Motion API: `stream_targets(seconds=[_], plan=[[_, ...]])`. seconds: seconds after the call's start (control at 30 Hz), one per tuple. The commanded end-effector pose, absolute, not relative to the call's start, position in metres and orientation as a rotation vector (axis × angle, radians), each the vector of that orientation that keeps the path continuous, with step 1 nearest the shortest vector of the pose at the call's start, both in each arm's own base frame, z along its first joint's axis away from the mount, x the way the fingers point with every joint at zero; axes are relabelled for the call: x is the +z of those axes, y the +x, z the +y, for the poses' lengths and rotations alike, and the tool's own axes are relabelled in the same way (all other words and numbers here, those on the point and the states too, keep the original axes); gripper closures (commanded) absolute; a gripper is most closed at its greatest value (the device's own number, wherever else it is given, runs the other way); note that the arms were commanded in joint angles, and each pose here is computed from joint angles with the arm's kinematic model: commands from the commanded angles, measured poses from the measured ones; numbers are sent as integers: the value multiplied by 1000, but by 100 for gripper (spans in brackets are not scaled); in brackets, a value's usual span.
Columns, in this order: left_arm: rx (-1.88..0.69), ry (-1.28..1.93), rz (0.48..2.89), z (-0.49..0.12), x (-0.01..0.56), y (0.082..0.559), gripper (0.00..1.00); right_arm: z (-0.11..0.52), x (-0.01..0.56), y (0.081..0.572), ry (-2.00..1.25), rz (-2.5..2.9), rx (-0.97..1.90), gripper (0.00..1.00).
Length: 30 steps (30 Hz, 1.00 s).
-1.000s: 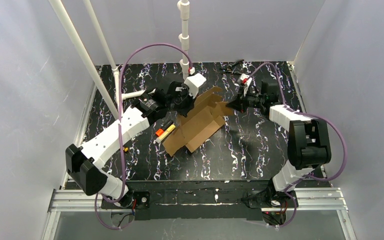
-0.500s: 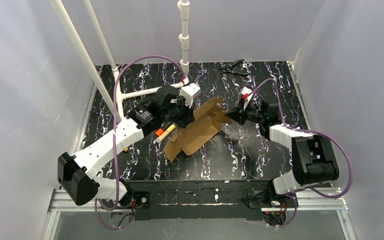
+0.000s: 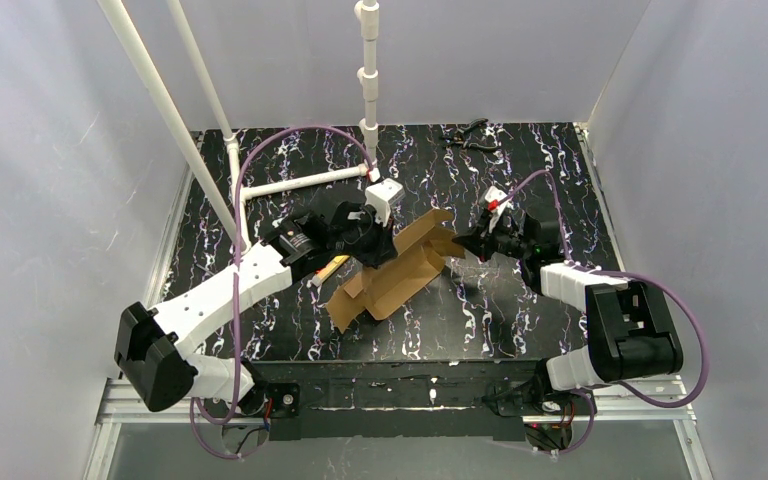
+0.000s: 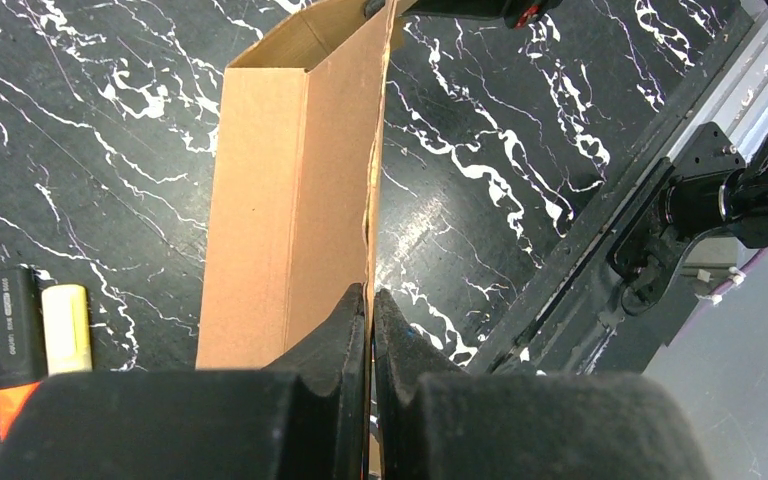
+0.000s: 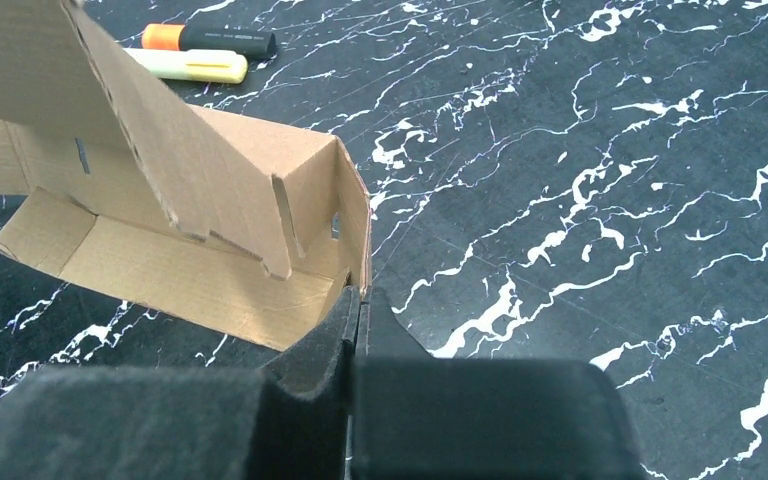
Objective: Fold the paper box
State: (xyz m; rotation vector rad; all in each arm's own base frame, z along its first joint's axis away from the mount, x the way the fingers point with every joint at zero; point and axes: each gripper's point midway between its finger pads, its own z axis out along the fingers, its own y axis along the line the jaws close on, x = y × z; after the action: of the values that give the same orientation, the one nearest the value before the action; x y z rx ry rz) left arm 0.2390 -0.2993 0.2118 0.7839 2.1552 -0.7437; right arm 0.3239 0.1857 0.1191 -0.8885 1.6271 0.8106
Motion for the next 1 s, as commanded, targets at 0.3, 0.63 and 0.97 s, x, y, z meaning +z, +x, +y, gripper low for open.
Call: stream_targets(seconds=[0.3, 0.63, 0.97], plan=[[-779, 707, 2156, -298, 212, 228, 100, 189, 113, 298, -1026, 1599, 856, 94], [-788, 605, 2136, -292, 214, 226, 100, 190, 107, 293, -1025, 1640, 898, 89], [-798, 574, 2133, -292, 213, 227, 100, 194, 109, 286, -1034, 1630, 944, 88]])
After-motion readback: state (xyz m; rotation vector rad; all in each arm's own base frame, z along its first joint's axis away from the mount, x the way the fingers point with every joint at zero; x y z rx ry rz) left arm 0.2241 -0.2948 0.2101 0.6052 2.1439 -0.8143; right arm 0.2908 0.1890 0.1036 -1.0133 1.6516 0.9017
